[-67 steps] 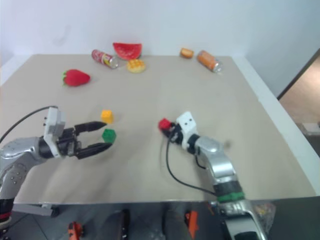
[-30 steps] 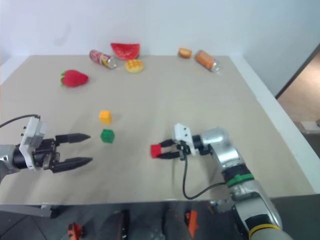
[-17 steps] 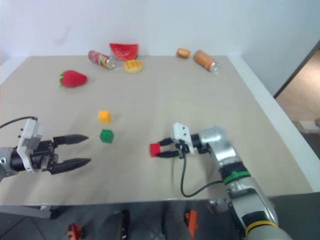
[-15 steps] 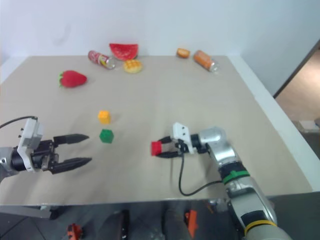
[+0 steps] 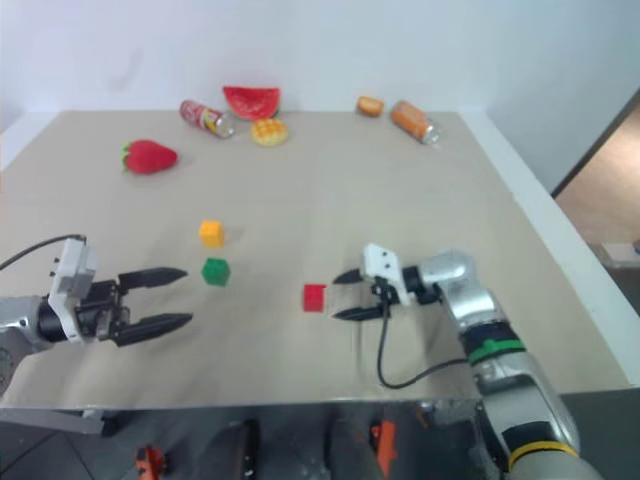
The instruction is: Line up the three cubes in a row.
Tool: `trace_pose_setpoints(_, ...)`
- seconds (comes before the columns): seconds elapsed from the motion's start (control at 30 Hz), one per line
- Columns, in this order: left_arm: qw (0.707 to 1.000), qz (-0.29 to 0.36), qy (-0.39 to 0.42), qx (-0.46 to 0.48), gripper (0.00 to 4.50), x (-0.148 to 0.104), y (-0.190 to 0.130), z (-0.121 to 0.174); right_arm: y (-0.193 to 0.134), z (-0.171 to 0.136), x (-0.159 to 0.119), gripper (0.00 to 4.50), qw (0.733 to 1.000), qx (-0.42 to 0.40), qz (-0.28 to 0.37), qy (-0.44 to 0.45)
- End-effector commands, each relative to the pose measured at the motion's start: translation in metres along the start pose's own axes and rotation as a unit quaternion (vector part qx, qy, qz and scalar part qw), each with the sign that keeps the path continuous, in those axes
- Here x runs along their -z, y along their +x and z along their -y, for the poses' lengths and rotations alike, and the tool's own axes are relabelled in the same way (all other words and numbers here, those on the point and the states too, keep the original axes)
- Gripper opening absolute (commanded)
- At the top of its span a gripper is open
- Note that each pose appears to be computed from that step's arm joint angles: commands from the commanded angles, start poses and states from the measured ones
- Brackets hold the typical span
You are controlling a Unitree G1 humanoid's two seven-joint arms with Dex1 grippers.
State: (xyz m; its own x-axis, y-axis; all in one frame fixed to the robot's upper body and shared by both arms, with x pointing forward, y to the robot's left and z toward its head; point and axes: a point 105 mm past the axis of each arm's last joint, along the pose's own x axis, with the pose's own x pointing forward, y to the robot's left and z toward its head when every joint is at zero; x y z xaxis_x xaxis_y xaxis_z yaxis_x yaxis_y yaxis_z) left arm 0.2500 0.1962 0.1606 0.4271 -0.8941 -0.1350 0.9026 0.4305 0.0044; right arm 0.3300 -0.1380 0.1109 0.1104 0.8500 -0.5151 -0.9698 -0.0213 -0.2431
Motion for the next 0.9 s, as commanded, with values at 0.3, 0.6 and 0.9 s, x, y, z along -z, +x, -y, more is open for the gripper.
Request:
trace_pose_setpoints(0.3, 0.985, -0.036, -0.036, -0.164, 4.5, 0.03, -0.002, -0.022, -0.04, 0.027, -0.057, 3.53, 0.986, 0.131, 0.095, -0.029)
trace_pose_setpoints(0.6, 0.968, -0.025, -0.067, -0.239, 4.5, 0.046, 0.027, -0.053, -0.024, 0.001, -0.057, 3.53, 0.986, 0.133, 0.1, -0.019)
trace_pose_setpoints(0.9, 0.973, -0.02, -0.074, -0.218, 4.5, 0.049, 0.065, -0.059, -0.027, -0.004, -0.061, 3.53, 0.984, 0.147, 0.1, -0.017)
